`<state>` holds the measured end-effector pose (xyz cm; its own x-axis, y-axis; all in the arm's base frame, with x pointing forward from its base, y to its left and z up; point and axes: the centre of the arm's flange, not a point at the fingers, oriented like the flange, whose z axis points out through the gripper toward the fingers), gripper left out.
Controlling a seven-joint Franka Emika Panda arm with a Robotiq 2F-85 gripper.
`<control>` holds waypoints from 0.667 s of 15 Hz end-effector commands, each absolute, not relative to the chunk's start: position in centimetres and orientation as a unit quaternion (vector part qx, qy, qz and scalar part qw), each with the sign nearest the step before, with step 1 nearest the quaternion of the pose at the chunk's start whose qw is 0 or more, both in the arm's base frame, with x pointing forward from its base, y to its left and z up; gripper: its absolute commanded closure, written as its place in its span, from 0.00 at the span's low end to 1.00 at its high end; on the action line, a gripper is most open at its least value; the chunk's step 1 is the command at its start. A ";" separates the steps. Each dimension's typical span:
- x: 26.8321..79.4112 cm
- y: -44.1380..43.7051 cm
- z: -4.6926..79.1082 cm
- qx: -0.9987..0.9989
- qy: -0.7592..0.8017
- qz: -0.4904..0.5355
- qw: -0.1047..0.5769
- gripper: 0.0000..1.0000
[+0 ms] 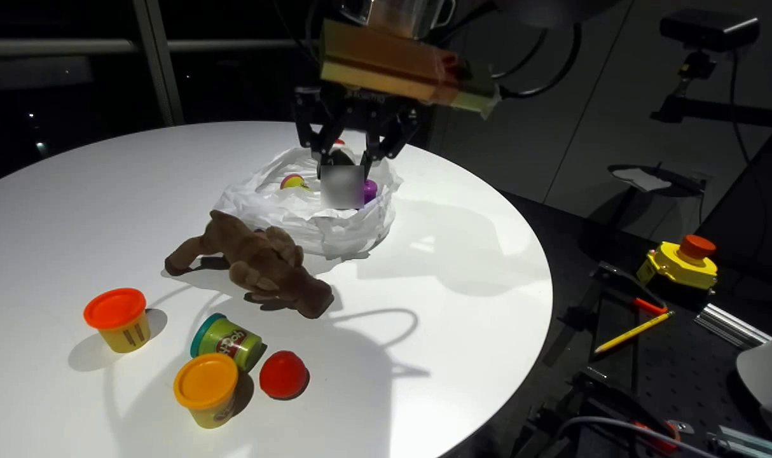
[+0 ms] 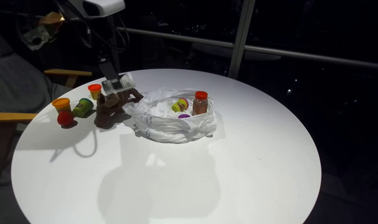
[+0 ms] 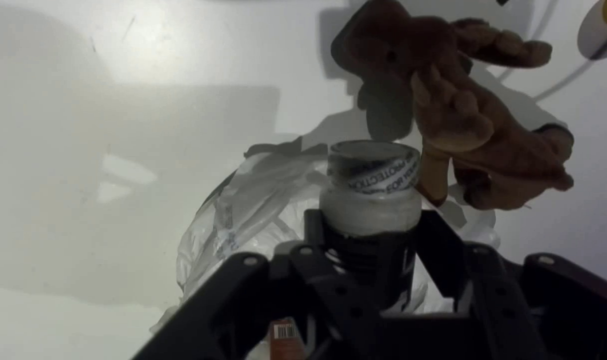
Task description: Put the objects in the plastic
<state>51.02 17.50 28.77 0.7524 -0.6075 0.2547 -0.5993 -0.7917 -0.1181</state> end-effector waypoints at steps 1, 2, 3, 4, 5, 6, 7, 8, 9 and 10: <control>54.8 15.9 28.5 -0.936 0.317 -0.156 0.001 0.75; 55.7 15.5 27.7 -0.936 0.315 -0.154 -0.003 0.75; 56.5 15.1 26.9 -0.936 0.315 -0.158 -0.004 0.75; 57.4 14.8 25.9 -0.937 0.309 -0.163 -0.008 0.75; 58.2 14.5 25.0 -0.938 0.302 -0.167 -0.018 0.75; 59.0 14.2 24.3 -0.940 0.292 -0.174 -0.026 0.75; 59.7 13.9 23.6 -0.942 0.282 -0.180 -0.035 0.75; 60.4 13.6 23.0 -0.942 0.272 -0.190 -0.046 0.75; 61.2 13.2 22.6 -0.942 0.264 -0.198 -0.057 0.75; 61.7 12.8 22.3 -0.942 0.257 -0.205 -0.066 0.75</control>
